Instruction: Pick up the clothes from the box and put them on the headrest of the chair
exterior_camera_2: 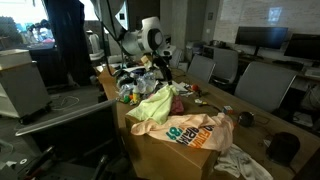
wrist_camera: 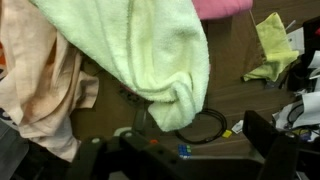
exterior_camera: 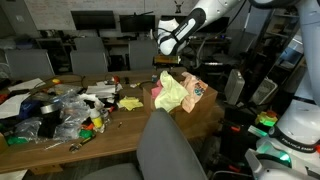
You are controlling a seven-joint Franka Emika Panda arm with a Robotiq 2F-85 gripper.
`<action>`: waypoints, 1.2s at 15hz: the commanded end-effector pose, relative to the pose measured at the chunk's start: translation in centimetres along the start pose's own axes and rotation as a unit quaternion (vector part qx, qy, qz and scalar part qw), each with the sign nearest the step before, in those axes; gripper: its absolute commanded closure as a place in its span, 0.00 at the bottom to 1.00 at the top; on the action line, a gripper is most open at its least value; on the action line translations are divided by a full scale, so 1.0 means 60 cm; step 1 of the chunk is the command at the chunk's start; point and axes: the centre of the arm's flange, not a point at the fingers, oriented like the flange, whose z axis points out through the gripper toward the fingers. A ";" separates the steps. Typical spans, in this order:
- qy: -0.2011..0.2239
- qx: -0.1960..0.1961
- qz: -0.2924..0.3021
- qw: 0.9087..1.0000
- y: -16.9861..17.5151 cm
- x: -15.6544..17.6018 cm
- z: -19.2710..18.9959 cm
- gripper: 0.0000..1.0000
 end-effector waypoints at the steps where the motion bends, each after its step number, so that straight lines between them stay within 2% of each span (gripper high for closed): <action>1: -0.002 -0.016 0.019 1.000 -0.030 0.025 0.038 0.00; 7: -0.021 -0.052 0.040 0.998 -0.004 0.041 0.096 0.00; 10: -0.029 -0.056 0.053 0.997 0.009 0.049 0.106 0.00; 11: -0.032 -0.056 0.056 0.996 0.011 0.051 0.108 0.09; 12: -0.034 -0.058 0.059 0.996 0.014 0.052 0.108 0.06; 15: -0.042 -0.060 0.060 0.996 0.014 0.055 0.104 0.07; 16: -0.046 -0.061 0.060 0.995 0.013 0.055 0.100 0.25; 18: -0.058 -0.058 0.061 0.995 0.007 0.053 0.093 0.41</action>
